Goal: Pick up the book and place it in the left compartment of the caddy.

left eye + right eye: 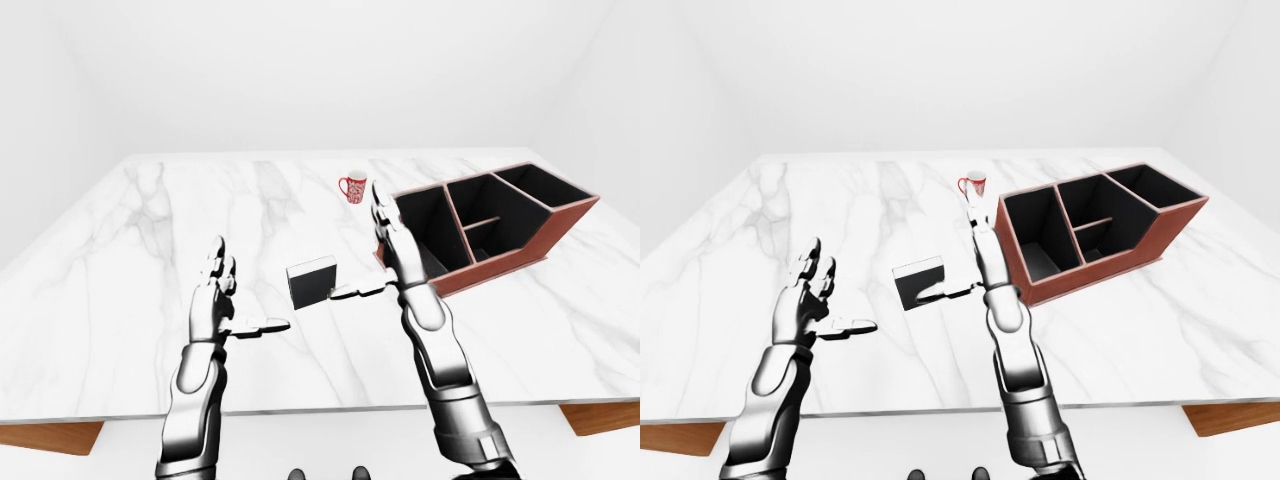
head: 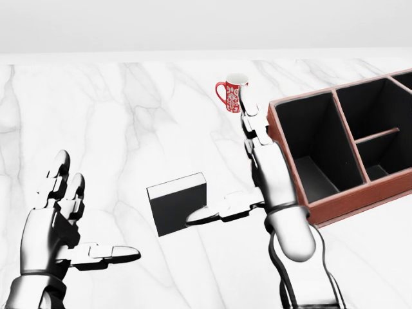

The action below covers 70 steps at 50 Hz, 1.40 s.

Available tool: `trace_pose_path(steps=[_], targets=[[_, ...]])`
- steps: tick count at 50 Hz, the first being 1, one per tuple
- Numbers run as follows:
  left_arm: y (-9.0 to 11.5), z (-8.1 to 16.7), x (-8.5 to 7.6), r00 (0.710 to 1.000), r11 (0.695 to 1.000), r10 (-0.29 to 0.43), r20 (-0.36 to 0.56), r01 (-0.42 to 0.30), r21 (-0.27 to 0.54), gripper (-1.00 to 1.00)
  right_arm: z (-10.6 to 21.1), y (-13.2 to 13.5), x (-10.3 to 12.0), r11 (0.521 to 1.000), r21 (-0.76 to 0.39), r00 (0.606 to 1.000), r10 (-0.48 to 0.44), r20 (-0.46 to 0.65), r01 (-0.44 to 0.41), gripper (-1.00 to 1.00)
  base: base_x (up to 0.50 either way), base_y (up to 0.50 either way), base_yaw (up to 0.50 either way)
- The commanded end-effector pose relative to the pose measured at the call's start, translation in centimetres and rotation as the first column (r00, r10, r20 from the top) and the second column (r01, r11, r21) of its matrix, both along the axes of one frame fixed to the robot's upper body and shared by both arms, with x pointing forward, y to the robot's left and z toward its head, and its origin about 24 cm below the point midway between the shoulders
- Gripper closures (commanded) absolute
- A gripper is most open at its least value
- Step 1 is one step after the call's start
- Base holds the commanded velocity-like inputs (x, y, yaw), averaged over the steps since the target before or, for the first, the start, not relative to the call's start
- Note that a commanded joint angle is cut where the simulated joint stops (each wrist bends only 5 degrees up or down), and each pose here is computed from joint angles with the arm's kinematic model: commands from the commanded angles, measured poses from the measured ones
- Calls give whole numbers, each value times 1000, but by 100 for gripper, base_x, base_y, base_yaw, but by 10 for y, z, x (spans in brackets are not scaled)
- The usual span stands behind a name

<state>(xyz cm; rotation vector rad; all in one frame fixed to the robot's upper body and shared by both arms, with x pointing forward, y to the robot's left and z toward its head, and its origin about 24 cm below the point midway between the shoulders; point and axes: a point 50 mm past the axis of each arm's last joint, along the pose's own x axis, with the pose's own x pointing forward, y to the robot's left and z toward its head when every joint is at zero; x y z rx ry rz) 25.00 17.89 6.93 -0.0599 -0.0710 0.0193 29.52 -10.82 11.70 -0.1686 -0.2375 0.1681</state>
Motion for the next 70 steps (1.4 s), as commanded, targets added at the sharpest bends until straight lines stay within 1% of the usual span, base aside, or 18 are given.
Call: trace_pose_path(steps=[1,9,15,21,26,27,32,34,39,40,41,44,49,60,65,68,69,70], targets=[[13,14,2,998,999,29,58,-28,-20,-100,69,74,20,953,-257,953,216,215,-158,-100,0,0,0],[23,17,3,997,998,44,70,-41,-40,-100,19,97,36,900,-384,975,222,-6,-207,-100,0,0,0],[30,20,3,995,997,54,86,-50,-55,-100,-39,96,55,821,-531,969,102,-224,-209,-100,0,0,0],[33,25,0,993,997,59,106,-53,-63,-100,-59,88,68,745,-644,974,33,-225,-174,-100,0,0,0],[35,28,-1,990,996,65,123,-57,-68,-100,-73,87,65,649,-741,975,12,-220,-175,-100,0,0,0],[34,29,-2,990,996,64,126,-55,-68,-100,-78,86,63,600,-781,978,9,-209,-172,-100,0,0,0],[34,26,-1,991,996,62,117,-54,-69,-100,-88,89,56,494,-850,982,49,-181,-181,-100,0,0,0],[33,26,-2,991,996,59,116,-51,-69,-100,-91,90,54,482,-857,982,54,-182,-185,-100,0,0,0],[31,22,-2,994,997,52,100,-45,-68,-100,-105,93,43,396,-895,978,101,-180,-205,-100,0,0,0],[30,22,-2,994,997,49,101,-42,-68,-100,-107,92,41,385,-902,981,101,-166,-192,-47,0,0,0],[28,23,-3,994,997,46,102,-39,-67,-100,-107,91,42,394,-900,983,93,-161,-184,100,0,0,0],[26,24,-6,993,997,40,107,-33,-63,-100,-106,89,43,425,-891,987,67,-147,-162,100,0,0,0],[26,25,-8,993,998,36,115,-29,-61,-100,-104,76,48,379,-923,997,18,-70,-71,100,0,0,0],[24,27,-10,992,998,31,125,-24,-59,-100,-103,74,48,420,-907,999,4,-44,-42,100,0,0,0],[23,26,-10,992,998,30,120,-23,-59,-100,-86,74,59,540,-842,998,-46,-47,-15,100,0,0,0],[22,24,-10,993,998,30,113,-23,-58,-100,-55,72,76,710,-704,993,-77,-90,-9,100,0,0,0],[21,23,-10,994,998,27,108,-21,-57,-100,-30,69,83,813,-582,995,-38,-94,-24,100,0,0,0],[21,23,-10,994,998,27,108,-21,-57,-100,-27,70,82,822,-569,997,-20,-80,-29,100,0,0,0]])
